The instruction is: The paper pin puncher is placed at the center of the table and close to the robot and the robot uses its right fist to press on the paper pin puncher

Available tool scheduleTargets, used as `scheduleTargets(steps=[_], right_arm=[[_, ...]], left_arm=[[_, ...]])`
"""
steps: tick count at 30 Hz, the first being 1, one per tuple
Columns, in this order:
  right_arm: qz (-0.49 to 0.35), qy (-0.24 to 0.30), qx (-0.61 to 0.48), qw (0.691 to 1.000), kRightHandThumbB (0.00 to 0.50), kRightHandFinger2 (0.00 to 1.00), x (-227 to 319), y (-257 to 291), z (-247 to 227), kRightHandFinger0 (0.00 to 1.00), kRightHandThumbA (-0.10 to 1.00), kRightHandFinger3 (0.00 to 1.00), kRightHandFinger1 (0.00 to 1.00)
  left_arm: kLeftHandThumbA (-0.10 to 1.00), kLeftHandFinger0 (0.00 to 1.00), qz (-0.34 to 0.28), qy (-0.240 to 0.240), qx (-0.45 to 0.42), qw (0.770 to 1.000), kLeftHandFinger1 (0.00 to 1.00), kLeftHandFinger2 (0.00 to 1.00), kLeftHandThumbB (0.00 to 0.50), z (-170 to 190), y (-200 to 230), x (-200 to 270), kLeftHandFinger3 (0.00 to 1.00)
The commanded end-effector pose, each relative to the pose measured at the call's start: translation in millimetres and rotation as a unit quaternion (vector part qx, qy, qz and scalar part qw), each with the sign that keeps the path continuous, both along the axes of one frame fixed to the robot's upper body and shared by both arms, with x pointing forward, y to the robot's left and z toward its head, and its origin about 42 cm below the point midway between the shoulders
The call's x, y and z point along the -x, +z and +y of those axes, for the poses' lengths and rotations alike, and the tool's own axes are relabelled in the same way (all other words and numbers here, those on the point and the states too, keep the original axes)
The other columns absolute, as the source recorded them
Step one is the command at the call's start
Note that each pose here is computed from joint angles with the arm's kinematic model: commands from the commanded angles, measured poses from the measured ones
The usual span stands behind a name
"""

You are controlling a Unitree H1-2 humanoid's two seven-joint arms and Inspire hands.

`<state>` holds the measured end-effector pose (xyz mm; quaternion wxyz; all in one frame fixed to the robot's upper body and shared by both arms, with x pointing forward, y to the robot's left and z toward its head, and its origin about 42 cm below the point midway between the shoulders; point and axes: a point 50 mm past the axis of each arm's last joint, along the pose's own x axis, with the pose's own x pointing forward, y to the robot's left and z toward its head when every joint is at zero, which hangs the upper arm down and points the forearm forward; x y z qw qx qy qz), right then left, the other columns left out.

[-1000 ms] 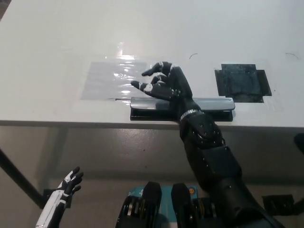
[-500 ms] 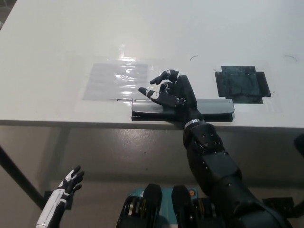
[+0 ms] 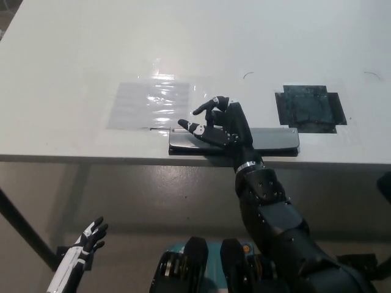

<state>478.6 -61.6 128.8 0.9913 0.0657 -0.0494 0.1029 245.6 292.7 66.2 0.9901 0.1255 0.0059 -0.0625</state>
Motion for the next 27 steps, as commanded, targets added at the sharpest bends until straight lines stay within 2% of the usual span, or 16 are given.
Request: scheduleTargets(steps=[1, 3, 4, 6, 7, 8, 9, 10, 11, 13, 15, 18, 19, 22, 25, 27], right_arm=[[0.191, -0.033, 0.019, 0.981, 0.17, 0.26, 68, -109, -25, 0.0, 1.0, 0.05, 0.03], [0.145, -0.038, 0.009, 0.989, 0.133, 0.26, 53, -89, -24, 0.0, 1.0, 0.05, 0.04], [0.126, -0.041, -0.01, 0.991, 0.167, 0.28, 44, -77, -24, 0.02, 1.0, 0.06, 0.06], [0.067, -0.043, -0.026, 0.996, 0.193, 0.29, 26, -45, -25, 0.05, 1.0, 0.07, 0.09], [0.032, -0.045, -0.034, 0.998, 0.206, 0.31, 18, -26, -27, 0.02, 1.0, 0.1, 0.11], [-0.013, -0.044, -0.052, 0.998, 0.188, 0.35, 11, 1, -30, 0.01, 1.0, 0.17, 0.14], [-0.059, -0.043, -0.073, 0.995, 0.182, 0.34, 8, 35, -35, 0.0, 1.0, 0.18, 0.13], [-0.069, -0.042, -0.075, 0.994, 0.177, 0.31, 9, 43, -36, 0.0, 1.0, 0.17, 0.1], [-0.098, -0.036, -0.094, 0.99, 0.177, 0.27, 9, 68, -40, 0.0, 1.0, 0.11, 0.07], [-0.172, -0.033, -0.115, 0.978, 0.187, 0.15, 20, 133, -53, 0.0, 1.0, 0.0, 0.0], [-0.24, -0.028, -0.138, 0.96, 0.207, 0.01, 37, 184, -65, 0.0, 1.0, 0.0, 0.0], [-0.303, -0.005, -0.18, 0.936, 0.187, 0.0, 64, 232, -82, 0.0, 1.0, 0.0, 0.0], [-0.326, -0.01, -0.166, 0.931, 0.229, 0.0, 78, 248, -91, 0.0, 1.0, 0.0, 0.0], [-0.362, -0.001, -0.145, 0.921, 0.227, 0.0, 109, 262, -110, 0.0, 1.0, 0.0, 0.0], [-0.385, 0.002, -0.113, 0.916, 0.212, 0.0, 133, 254, -127, 0.0, 1.0, 0.0, 0.0], [-0.386, 0.009, -0.094, 0.918, 0.16, 0.0, 159, 233, -142, 0.0, 1.0, 0.0, 0.0]], left_arm=[[1.0, 1.0, -0.021, -0.011, -0.001, 1.0, 1.0, 1.0, 0.234, 2, 7, 1, 1.0], [1.0, 1.0, -0.024, -0.012, -0.003, 1.0, 1.0, 1.0, 0.214, 3, 6, 1, 1.0], [1.0, 1.0, -0.025, -0.012, -0.003, 1.0, 1.0, 1.0, 0.198, 2, 6, 2, 1.0], [1.0, 1.0, -0.024, -0.012, -0.005, 1.0, 1.0, 1.0, 0.199, 2, 6, 2, 1.0], [1.0, 1.0, -0.025, -0.011, -0.005, 1.0, 1.0, 1.0, 0.203, 2, 6, 2, 1.0], [1.0, 1.0, -0.024, -0.011, -0.005, 1.0, 1.0, 1.0, 0.199, 2, 7, 2, 1.0], [1.0, 1.0, -0.024, -0.012, -0.005, 1.0, 1.0, 1.0, 0.197, 2, 7, 2, 1.0], [1.0, 1.0, -0.025, -0.012, -0.006, 1.0, 1.0, 1.0, 0.195, 2, 7, 2, 1.0], [1.0, 1.0, -0.025, -0.012, -0.006, 1.0, 1.0, 1.0, 0.186, 2, 7, 2, 1.0], [1.0, 1.0, -0.026, -0.012, -0.005, 1.0, 1.0, 1.0, 0.2, 3, 5, 1, 1.0], [1.0, 1.0, -0.024, -0.012, -0.007, 1.0, 1.0, 1.0, 0.207, 3, 7, 1, 1.0], [1.0, 1.0, -0.027, -0.013, -0.006, 1.0, 1.0, 1.0, 0.205, 3, 10, -2, 1.0], [1.0, 1.0, -0.027, -0.012, -0.006, 1.0, 1.0, 1.0, 0.207, 3, 10, -2, 1.0], [1.0, 1.0, -0.025, -0.012, -0.008, 1.0, 1.0, 1.0, 0.218, 3, 11, -3, 1.0], [1.0, 1.0, -0.029, -0.013, -0.01, 0.999, 1.0, 1.0, 0.206, 3, 12, -4, 1.0], [1.0, 1.0, -0.032, -0.013, -0.01, 0.999, 1.0, 1.0, 0.198, 3, 14, -5, 1.0]])
